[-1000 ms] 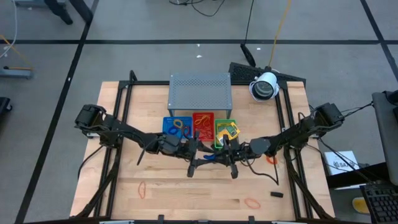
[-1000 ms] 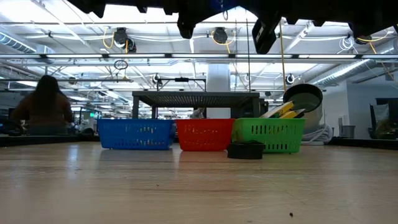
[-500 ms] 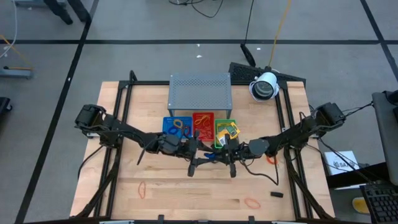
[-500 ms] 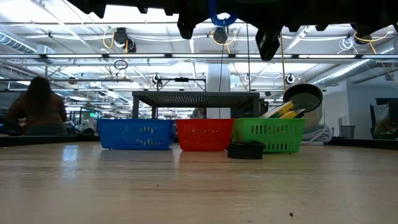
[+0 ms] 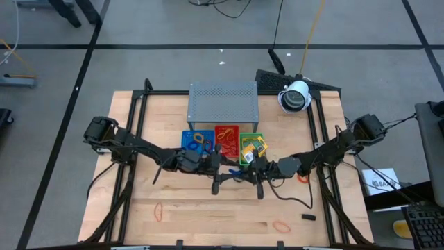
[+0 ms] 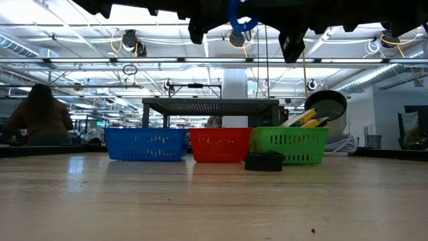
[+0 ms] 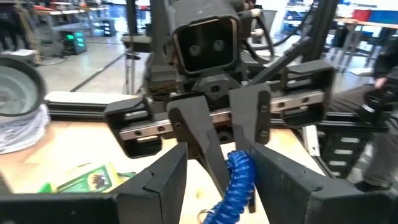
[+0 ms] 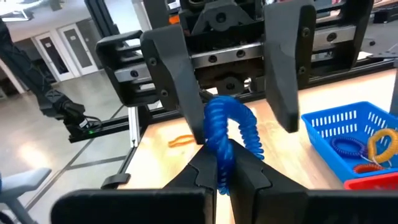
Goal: Pick & Place Office Desk Supplies
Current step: Put the blue spring keychain into the blue bin
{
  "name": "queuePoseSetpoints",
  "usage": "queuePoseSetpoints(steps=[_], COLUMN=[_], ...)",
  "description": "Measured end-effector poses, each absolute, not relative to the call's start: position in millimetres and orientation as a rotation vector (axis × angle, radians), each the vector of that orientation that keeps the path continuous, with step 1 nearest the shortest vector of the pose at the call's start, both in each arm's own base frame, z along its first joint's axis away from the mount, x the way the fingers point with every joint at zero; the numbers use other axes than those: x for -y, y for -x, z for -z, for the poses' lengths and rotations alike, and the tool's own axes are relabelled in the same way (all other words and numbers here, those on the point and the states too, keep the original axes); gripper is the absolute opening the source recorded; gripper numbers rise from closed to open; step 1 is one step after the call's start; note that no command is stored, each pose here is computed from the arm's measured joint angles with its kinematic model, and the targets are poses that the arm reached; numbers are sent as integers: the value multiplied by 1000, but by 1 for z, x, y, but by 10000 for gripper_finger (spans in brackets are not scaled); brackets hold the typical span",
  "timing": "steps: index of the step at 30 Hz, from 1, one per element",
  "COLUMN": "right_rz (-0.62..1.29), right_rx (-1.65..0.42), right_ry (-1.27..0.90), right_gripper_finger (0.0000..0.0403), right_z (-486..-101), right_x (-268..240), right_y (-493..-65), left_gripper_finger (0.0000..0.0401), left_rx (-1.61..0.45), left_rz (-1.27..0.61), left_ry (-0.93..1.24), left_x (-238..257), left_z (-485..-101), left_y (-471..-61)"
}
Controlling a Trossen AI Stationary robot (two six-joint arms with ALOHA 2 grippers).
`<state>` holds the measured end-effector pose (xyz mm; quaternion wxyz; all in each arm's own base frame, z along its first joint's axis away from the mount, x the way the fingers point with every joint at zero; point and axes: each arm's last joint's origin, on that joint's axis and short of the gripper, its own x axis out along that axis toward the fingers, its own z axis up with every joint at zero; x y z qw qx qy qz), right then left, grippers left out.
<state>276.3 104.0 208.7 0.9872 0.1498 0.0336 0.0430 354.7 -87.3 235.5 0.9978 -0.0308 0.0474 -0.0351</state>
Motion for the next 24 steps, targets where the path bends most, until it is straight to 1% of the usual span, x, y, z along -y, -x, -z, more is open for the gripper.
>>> queuePoseSetpoints(steps=[4,18,21,24], right_rz=[-85,-63,-62,-60], right_rx=[-67,-60,-60,-60], right_ry=[-301,-282,-282,-283], right_gripper_finger=[9,9,9,9], right_z=[-209,-209,-209,-209], right_x=[-104,-103,-103,-103], right_y=[-276,-276,-276,-276], left_gripper_finger=[179,178,160,114], left_rx=[-93,-131,-132,-133], left_rz=[45,67,69,76], left_ry=[61,55,49,43], left_x=[87,87,87,88], left_z=[-236,-232,-232,-232], left_y=[-355,-354,-354,-354])
